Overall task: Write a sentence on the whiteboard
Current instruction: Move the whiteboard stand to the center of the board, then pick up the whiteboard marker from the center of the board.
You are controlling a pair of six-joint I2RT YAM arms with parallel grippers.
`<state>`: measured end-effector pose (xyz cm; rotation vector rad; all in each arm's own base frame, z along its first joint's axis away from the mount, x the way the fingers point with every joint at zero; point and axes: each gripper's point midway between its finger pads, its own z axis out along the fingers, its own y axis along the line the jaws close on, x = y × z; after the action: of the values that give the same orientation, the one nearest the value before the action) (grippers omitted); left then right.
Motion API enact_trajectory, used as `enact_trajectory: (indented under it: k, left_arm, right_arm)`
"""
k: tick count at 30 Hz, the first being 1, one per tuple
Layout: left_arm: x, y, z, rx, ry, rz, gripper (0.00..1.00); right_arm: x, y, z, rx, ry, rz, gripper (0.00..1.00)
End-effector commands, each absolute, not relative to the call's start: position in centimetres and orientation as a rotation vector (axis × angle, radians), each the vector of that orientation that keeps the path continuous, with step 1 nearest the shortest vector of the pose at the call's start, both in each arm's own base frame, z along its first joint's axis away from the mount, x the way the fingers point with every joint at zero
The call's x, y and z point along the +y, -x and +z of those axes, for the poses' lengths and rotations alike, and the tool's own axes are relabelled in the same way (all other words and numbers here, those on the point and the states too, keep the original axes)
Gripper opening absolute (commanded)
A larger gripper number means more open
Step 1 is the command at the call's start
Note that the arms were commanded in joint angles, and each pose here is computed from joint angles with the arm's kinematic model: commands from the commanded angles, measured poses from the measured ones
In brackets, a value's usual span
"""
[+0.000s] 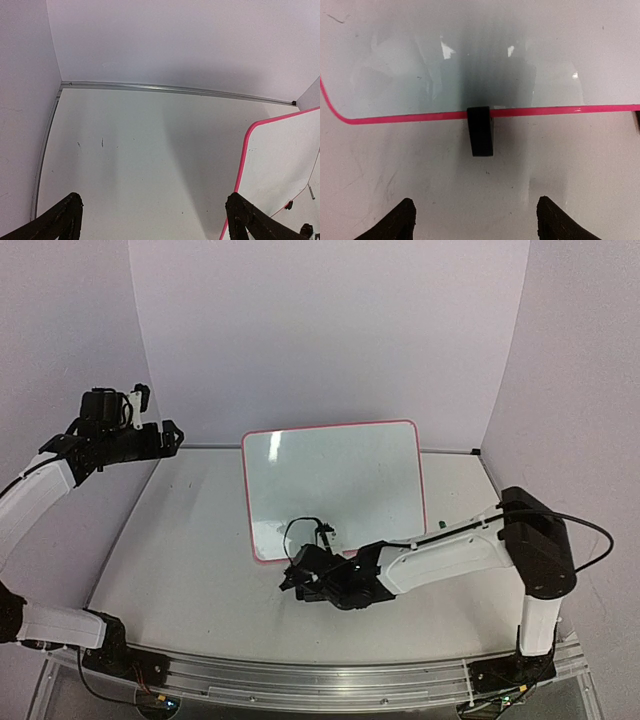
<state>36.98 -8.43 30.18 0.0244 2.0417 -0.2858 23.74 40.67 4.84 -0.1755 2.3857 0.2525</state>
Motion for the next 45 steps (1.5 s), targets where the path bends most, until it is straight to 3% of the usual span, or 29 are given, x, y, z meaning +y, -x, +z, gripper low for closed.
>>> enact_trajectory:
  k: [1, 6, 10, 18, 24, 31, 41, 45]
  left_arm:
    - [-8.5, -36.8, 31.7, 1.989, -0.039, -0.297, 0.99]
    - [-11.3, -35.6, 31.7, 2.011, -0.114, -0.495, 0.99]
    - [-11.0, -35.7, 30.8, 2.053, -0.117, -0.486, 0.99]
    - [-10.8, -35.0, 29.9, 2.07, -0.109, -0.527, 0.99]
    - [-11.5, -35.3, 28.5, 2.08, -0.141, -0.56, 1.0]
    - [-10.9, -35.2, 26.5, 2.108, -0.129, -0.516, 0.99]
    - [-11.3, -35.0, 26.6, 2.104, -0.151, -0.534, 0.99]
    - [-11.8, -34.8, 26.6, 2.1, -0.181, -0.563, 1.0]
  right_arm:
    - [37.4, -24.3, 10.8, 2.28, 0.21, 0.232, 0.83]
    - [32.1, -27.0, 12.2, 2.331, 0.23, 0.17, 0.84]
    - [27.2, -30.0, 12.3, 2.384, 0.192, 0.132, 0.84]
    - [17.5, -33.1, 12.9, 2.479, -0.011, 0.161, 0.74]
    - [11.0, -33.3, 9.2, 2.612, -0.219, 0.241, 0.69]
    - [8.5, -33.4, 5.6, 2.727, -0.292, 0.275, 0.62]
    - [7.1, -34.2, 2.6, 2.838, -0.251, 0.09, 0.38]
    - [6.8, -34.4, 2.4, 2.847, -0.232, 0.053, 0.35]
